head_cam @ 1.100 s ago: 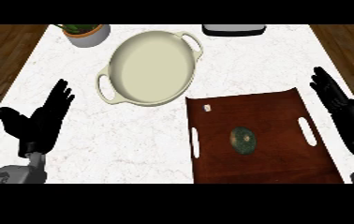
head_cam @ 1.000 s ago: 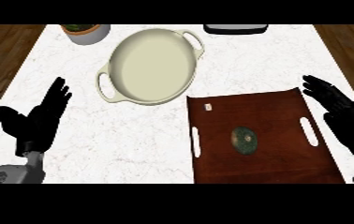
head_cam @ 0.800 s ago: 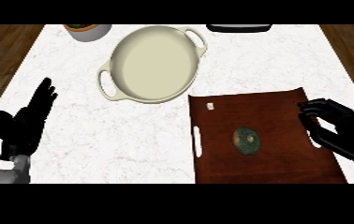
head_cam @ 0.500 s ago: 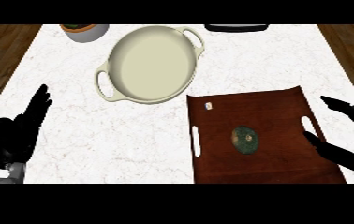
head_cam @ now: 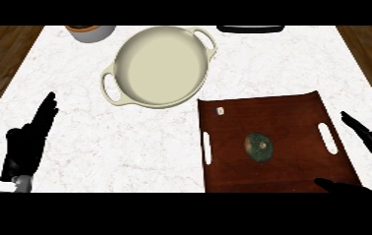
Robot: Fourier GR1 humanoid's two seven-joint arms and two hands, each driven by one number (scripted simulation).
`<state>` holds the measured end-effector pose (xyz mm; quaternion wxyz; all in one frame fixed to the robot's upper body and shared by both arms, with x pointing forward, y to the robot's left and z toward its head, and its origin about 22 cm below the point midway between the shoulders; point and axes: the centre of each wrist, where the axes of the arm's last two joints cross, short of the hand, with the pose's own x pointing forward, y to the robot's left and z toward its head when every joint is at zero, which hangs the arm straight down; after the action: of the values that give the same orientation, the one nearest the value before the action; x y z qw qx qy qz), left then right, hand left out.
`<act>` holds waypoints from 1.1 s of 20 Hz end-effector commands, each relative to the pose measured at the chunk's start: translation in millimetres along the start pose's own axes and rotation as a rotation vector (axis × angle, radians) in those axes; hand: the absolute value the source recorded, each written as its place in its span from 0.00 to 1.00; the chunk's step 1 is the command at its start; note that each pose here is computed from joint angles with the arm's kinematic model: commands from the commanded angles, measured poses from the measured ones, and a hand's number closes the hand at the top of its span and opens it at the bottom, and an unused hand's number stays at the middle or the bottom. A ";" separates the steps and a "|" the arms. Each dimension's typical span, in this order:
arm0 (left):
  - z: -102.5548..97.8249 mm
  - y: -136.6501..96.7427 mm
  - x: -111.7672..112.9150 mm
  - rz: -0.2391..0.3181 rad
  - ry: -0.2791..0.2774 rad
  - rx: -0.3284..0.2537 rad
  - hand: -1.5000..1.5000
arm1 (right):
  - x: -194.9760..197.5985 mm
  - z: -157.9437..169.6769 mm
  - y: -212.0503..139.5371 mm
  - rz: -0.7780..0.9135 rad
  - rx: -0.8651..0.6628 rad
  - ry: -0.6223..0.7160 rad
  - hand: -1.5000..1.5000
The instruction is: Pick the squash from the tray and place it in the pot
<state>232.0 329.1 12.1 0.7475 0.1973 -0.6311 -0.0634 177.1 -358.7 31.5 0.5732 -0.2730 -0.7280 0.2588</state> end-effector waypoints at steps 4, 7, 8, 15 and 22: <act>-5.5 7.2 -2.4 -0.011 -0.002 0.005 0.50 | 61.5 -28.8 -9.0 0.127 0.225 0.067 0.00; -4.2 0.0 14.8 -0.015 -0.017 -0.008 0.50 | 72.0 -51.4 -3.1 0.232 0.340 0.126 0.00; -10.5 -0.5 4.0 -0.012 -0.010 -0.012 0.50 | 78.4 -56.9 2.3 0.284 0.387 0.141 0.00; 2.5 -7.5 6.5 -0.007 -0.021 -0.032 0.50 | 99.4 -98.2 27.7 0.400 0.664 0.303 0.00; 9.1 -5.6 4.1 -0.006 0.000 -0.011 0.50 | 124.9 -123.7 58.3 0.389 0.767 0.336 0.00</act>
<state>233.9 324.4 19.7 0.7455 0.1967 -0.6328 -0.0721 262.3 -243.3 104.2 0.6790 -0.2224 -0.4332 0.5494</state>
